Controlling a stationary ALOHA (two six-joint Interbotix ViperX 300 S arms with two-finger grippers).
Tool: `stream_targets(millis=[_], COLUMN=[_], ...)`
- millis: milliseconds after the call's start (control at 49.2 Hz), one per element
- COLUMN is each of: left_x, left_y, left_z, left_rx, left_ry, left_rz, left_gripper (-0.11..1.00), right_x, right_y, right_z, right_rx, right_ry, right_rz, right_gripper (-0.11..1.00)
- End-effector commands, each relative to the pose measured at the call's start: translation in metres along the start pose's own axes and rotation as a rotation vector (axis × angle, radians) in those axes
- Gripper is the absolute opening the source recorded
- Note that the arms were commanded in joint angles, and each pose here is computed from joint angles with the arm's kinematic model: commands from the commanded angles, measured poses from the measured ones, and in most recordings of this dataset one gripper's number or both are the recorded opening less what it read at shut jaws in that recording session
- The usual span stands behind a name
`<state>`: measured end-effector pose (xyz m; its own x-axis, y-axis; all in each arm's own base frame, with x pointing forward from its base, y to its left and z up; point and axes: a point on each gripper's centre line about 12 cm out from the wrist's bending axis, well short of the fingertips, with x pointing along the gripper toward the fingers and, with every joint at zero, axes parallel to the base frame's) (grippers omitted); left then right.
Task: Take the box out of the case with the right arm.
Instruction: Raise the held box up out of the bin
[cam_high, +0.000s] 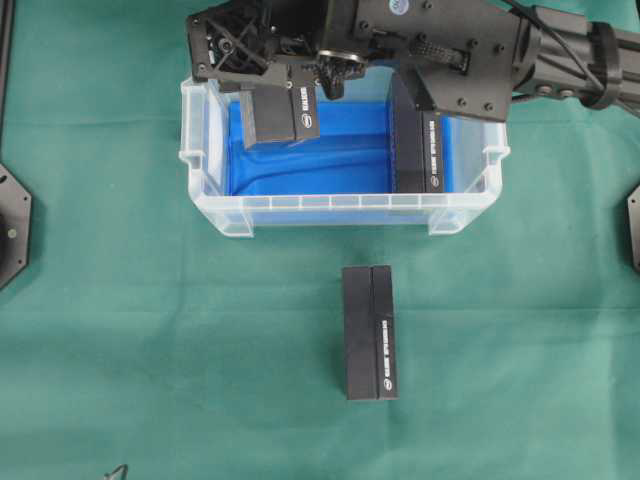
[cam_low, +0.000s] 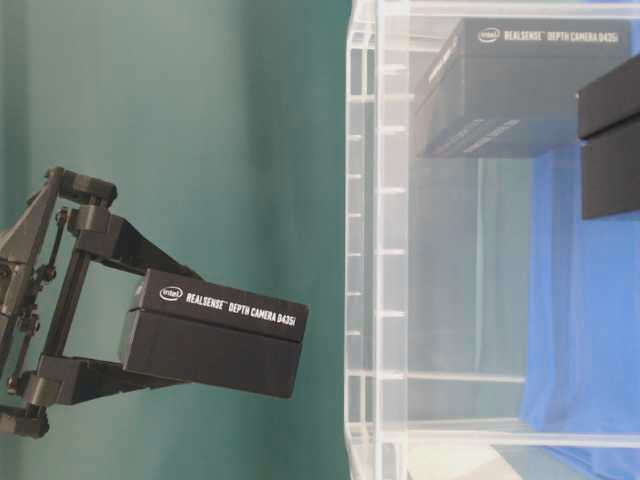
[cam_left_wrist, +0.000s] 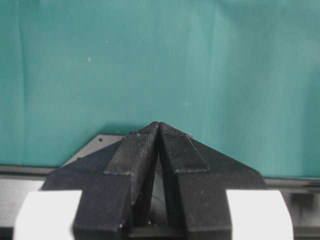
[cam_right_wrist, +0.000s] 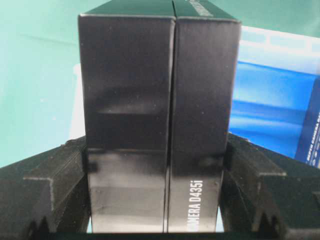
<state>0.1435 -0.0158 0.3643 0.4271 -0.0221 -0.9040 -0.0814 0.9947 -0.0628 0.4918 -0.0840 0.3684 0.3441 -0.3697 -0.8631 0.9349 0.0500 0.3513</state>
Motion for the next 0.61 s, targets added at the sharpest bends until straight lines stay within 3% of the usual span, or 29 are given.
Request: stream_targets(millis=[0, 589], left_x=[-0.0030, -0.0020], left_y=[0.0001, 0.0001], left_z=[0.0029, 0.0026], left_rx=[-0.003, -0.003], left_ry=[-0.014, -0.012], left_rz=[0.000, 0.000], left_gripper=[0.02, 0.02], right_x=[-0.0382, -0.0402], right_y=[0.0004, 0.0020], right_z=[0.0137, 0.0049], right_rx=[0.028, 0.038], right_ry=[-0.016, -0.006], right_rz=[0.085, 0.087], right_gripper=[0.69, 0.69])
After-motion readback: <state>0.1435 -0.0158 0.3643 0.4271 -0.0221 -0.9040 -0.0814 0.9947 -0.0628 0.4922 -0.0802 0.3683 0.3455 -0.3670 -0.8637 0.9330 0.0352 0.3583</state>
